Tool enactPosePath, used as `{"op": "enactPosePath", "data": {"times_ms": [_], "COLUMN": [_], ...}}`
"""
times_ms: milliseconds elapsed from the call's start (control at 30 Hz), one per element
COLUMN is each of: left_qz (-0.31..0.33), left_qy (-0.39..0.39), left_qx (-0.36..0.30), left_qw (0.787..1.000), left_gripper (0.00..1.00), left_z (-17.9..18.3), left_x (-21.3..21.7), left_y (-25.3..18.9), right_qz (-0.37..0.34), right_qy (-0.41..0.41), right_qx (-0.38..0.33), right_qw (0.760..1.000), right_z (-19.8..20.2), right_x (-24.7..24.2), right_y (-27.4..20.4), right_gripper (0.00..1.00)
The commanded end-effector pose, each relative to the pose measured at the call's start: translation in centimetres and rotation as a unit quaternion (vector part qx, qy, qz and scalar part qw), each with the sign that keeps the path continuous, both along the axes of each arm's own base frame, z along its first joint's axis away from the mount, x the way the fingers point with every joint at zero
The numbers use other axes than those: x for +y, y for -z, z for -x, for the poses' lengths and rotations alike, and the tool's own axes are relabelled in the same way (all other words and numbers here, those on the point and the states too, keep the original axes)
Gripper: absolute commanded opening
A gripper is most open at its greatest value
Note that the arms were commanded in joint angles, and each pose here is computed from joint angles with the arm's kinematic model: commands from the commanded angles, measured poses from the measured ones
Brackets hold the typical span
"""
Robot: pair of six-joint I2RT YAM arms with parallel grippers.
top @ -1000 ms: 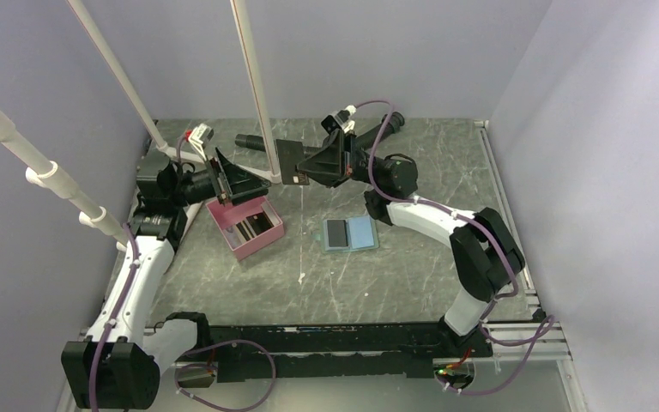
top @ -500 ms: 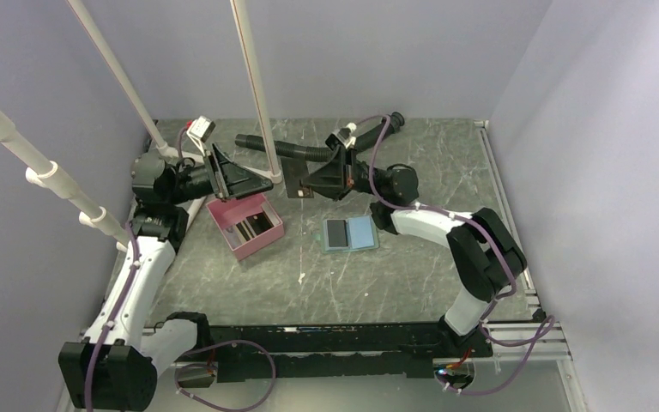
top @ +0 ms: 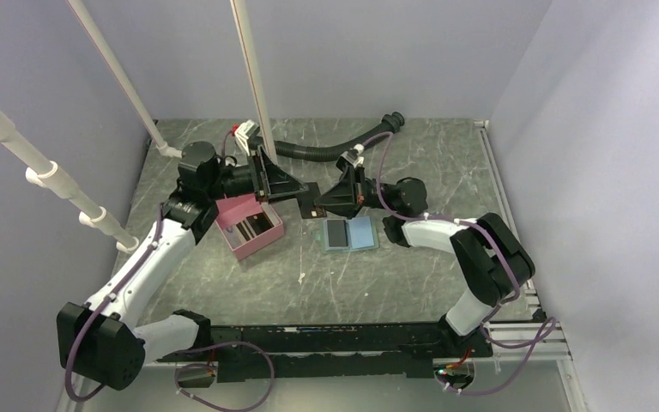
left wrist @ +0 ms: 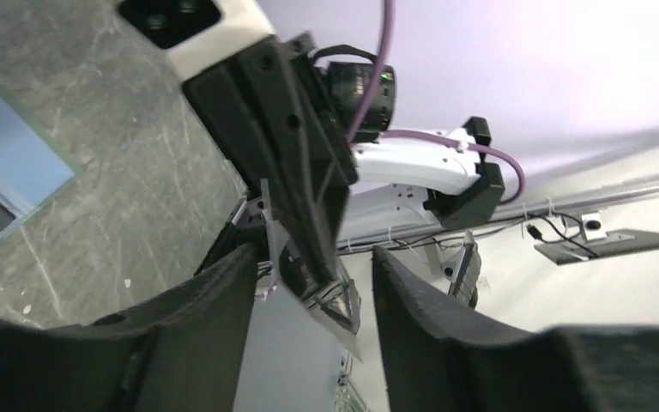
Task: Put the credit cards into the card holder
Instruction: Insert the credit card into the card holder.
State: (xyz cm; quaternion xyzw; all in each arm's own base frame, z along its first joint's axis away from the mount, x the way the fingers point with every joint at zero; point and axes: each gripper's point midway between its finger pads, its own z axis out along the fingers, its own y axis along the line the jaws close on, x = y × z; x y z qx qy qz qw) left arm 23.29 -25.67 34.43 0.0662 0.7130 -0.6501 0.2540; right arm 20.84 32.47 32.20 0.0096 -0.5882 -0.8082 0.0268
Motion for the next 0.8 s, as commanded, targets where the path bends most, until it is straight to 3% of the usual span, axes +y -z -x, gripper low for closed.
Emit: {"op": "enactPosePath", "data": {"times_ms": [0, 67, 133, 200, 233, 367, 500, 567, 633, 767], "left_qz": [-0.004, -0.009, -0.018, -0.019, -0.015, 0.014, 0.006, 0.003, 0.000, -0.008], "left_qy": [-0.026, -0.030, -0.031, -0.025, -0.019, -0.003, 0.005, 0.013, 0.015, 0.026], "left_qx": [0.001, 0.026, 0.063, 0.090, 0.100, 0.095, 0.094, 0.099, 0.100, 0.092], "left_qw": [1.000, 0.999, 0.997, 0.995, 0.995, 0.995, 0.996, 0.995, 0.995, 0.995], "left_gripper": [0.51, 0.40, 0.21, 0.12, 0.16, 0.53, 0.67, 0.66, 0.58, 0.27], "left_z": [-1.1, -1.4, -1.8, -2.0, -2.0, -1.8, -1.2, -0.7, -0.6, -0.5], "left_x": [-0.2, -0.4, -0.5, -0.7, -0.9, -1.4, -2.4, -3.2, -3.8, -4.8], "left_y": [-0.7, 0.0, 1.0, 1.6, 1.8, 1.0, 1.4, 2.0, 2.6, 2.9], "right_qz": [-0.068, -0.066, -0.066, -0.064, -0.063, -0.037, 0.001, 0.017, 0.030, 0.051], "right_qy": [0.001, 0.002, 0.009, 0.015, 0.019, 0.040, 0.066, 0.075, 0.078, 0.088], "right_qx": [-0.114, -0.112, -0.104, -0.095, -0.093, -0.088, -0.092, -0.096, -0.100, -0.101], "right_qw": [0.991, 0.991, 0.992, 0.993, 0.994, 0.995, 0.993, 0.992, 0.991, 0.990], "right_z": [3.0, 2.9, 2.6, 2.4, 2.3, 1.5, 0.8, 0.5, 0.4, 0.2], "right_x": [-2.6, -2.7, -2.9, -3.2, -3.4, -3.9, -3.9, -3.9, -3.9, -4.1], "right_y": [-3.4, -3.4, -3.2, -2.9, -2.8, -1.8, -0.4, 0.1, 0.4, 1.1], "right_gripper": [0.00, 0.00, 0.00, 0.00, 0.00, 0.00, 0.00, 0.00, 0.00, 0.00]}}
